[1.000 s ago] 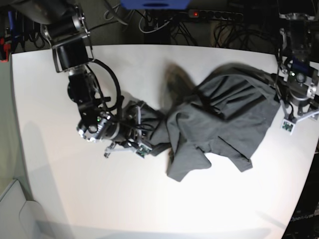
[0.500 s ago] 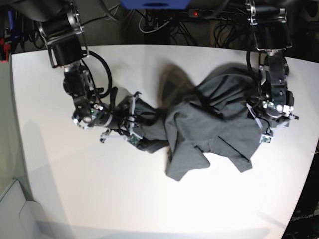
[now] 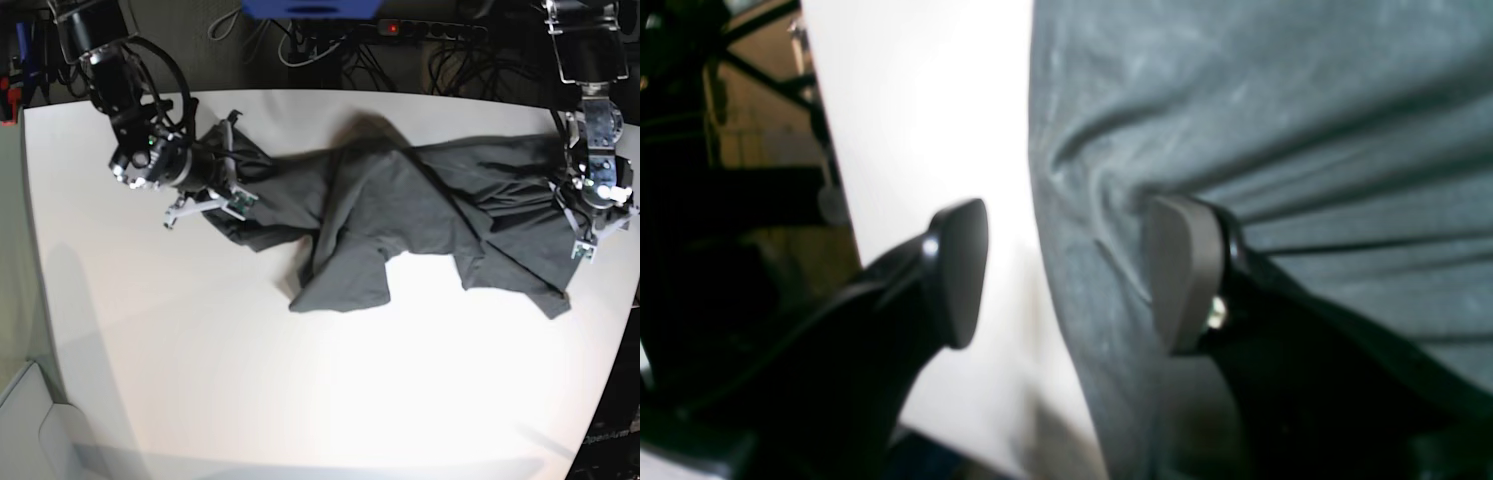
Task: Layout the t-shirt on the table in an organized manner, then fold the t-shirt properly
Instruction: 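Hold the shirt with both grippers and stretch it apart lengthwise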
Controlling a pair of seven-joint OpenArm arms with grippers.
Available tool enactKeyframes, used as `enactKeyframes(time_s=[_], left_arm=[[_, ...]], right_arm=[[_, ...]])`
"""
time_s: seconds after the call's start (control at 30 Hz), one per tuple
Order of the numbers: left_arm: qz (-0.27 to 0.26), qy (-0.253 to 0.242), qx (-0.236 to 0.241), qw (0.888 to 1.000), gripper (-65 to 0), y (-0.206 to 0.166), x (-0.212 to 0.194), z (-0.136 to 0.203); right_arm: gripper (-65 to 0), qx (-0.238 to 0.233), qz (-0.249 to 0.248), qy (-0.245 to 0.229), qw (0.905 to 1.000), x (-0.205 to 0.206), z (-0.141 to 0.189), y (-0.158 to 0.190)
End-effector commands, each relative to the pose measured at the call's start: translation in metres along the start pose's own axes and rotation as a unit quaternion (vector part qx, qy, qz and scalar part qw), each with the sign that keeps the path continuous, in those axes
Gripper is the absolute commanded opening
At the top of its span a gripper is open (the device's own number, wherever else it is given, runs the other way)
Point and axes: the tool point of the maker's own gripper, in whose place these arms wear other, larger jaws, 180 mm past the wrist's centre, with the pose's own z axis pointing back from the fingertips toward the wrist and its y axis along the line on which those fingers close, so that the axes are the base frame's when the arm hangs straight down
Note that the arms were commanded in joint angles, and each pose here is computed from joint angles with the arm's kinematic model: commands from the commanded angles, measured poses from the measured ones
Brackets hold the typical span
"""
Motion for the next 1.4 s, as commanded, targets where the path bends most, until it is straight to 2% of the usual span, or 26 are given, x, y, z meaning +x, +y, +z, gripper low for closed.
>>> enactKeyframes(time_s=[0.0,0.17,0.3,0.43,0.53,0.67,0.77,0.93,1.07,1.23,1.37], left_arm=[[-0.005,0.032,0.014,0.999,-27.4,0.013,-0.017,0.005],[0.009,-0.015,0.047,0.999,-27.2,0.037,0.007,0.028],[0.011,-0.015,0.057,0.998,-27.1,0.043,0.017,0.039],[0.002,-0.041,0.051,0.998,-27.1,0.03,0.036,0.048],[-0.015,-0.055,0.042,0.998,-27.1,0.016,0.047,0.053],[-0.03,-0.054,0.024,0.998,-27.1,-0.003,0.046,0.049],[-0.027,-0.032,0.013,0.999,-27.2,-0.011,0.034,0.04],[-0.016,-0.003,-0.009,1.0,-27.2,-0.032,0.006,0.035],[-0.015,0.013,-0.02,1.0,-27.3,-0.043,-0.009,0.034],[-0.009,0.03,-0.025,0.999,-27.4,-0.047,-0.023,0.029],[-0.006,0.044,-0.029,0.999,-27.4,-0.047,-0.032,0.023]], right_arm=[[-64.7,-0.011,0.014,-0.007,0.9998,0.005,0.01,-0.005],[-64.7,-0.04,0.046,-0.059,0.9964,0.038,0.041,-0.004],[-64.7,-0.078,0.054,-0.101,0.9904,0.065,0.065,-0.017],[-64.6,-0.09,0.034,-0.137,0.9859,0.092,0.067,-0.024],[-64.5,-0.067,0.019,-0.146,0.9868,0.106,0.048,-0.019],[-64.5,-0.042,-0.012,-0.13,0.9906,0.108,0.016,-0.024],[-64.5,-0.032,-0.026,-0.11,0.9931,0.104,-0.002,-0.034],[-64.5,-0.03,-0.026,-0.106,0.9936,0.101,-0.004,-0.035],[-64.5,-0.016,-0.036,-0.094,0.9948,0.088,-0.009,-0.02],[-64.5,0.007,-0.047,-0.063,0.9969,0.057,-0.018,0.0],[-64.7,0.013,-0.068,-0.037,0.9969,0.039,-0.03,-0.007]])
